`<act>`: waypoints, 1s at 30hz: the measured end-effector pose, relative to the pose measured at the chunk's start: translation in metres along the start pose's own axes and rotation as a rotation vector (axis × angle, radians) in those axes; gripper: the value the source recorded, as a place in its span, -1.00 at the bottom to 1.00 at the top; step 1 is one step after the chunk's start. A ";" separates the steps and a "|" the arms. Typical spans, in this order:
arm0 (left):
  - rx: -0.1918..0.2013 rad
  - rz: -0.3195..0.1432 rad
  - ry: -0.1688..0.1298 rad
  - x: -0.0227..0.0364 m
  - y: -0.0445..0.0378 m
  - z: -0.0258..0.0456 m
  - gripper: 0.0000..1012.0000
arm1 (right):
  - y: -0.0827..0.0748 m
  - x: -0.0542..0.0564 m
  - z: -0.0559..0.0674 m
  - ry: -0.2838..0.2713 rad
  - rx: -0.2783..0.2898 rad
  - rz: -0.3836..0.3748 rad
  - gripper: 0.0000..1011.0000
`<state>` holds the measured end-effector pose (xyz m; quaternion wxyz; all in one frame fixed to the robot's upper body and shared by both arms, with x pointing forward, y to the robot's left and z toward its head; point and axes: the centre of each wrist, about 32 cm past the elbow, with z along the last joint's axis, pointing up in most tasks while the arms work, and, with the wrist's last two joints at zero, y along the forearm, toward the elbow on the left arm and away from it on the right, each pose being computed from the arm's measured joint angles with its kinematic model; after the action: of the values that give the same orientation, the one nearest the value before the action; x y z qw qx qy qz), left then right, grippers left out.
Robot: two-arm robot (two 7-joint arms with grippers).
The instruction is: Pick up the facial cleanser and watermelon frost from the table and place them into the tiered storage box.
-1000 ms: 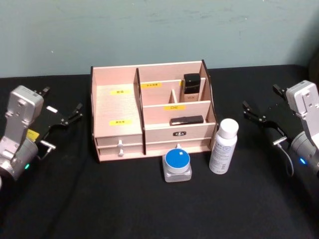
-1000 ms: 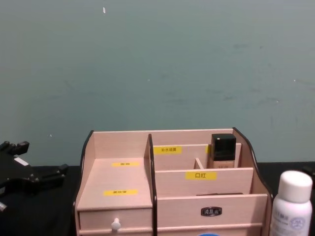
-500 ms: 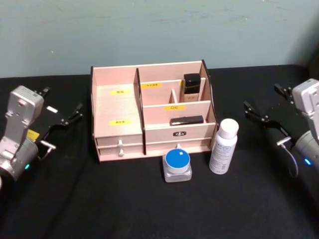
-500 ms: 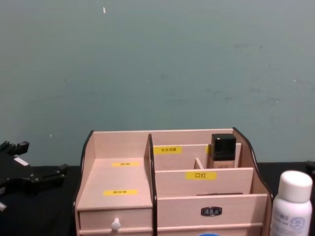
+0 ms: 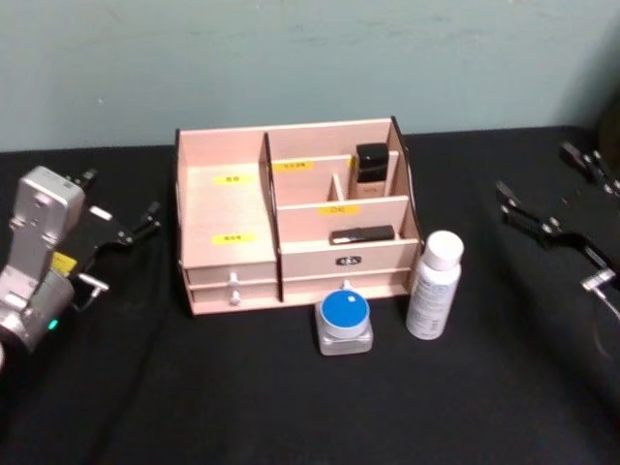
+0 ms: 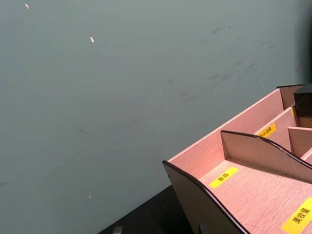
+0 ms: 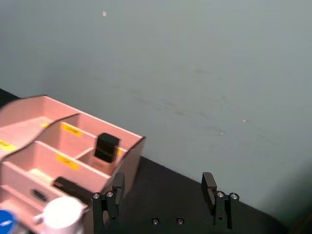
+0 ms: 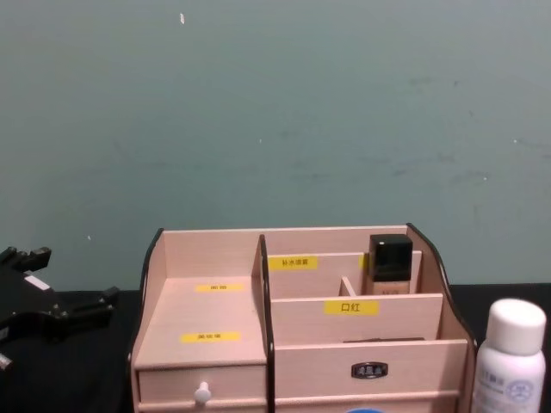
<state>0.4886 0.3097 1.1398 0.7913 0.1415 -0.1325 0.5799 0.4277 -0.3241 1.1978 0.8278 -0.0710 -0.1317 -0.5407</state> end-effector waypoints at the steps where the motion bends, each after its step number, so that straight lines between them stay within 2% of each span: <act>1: 0.000 0.000 0.000 0.0000 0.0000 0.0000 1.00 | -0.007 -0.002 0.003 0.014 0.001 0.014 0.98; 7: 0.000 0.000 0.000 0.0000 0.0000 0.0000 1.00 | -0.031 -0.011 0.009 0.065 -0.023 0.068 0.98; 10: 0.000 0.000 0.000 0.0000 0.0000 0.0000 1.00 | -0.044 -0.022 0.008 0.099 -0.050 0.115 0.98; 14: 0.000 0.000 0.000 0.0000 0.0000 0.0000 1.00 | -0.053 -0.031 0.005 0.124 -0.080 0.153 0.98; 20: 0.000 0.000 0.000 0.0000 0.0000 0.0000 1.00 | -0.057 -0.041 -0.001 0.155 -0.124 0.199 0.98; 30: 0.000 0.000 0.000 0.0000 0.0000 0.0000 1.00 | -0.050 -0.045 -0.014 0.174 -0.181 0.220 0.98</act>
<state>0.4886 0.3097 1.1398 0.7913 0.1415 -0.1325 0.5799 0.3668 -0.3082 1.1700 0.8805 -0.1123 -0.0014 -0.4605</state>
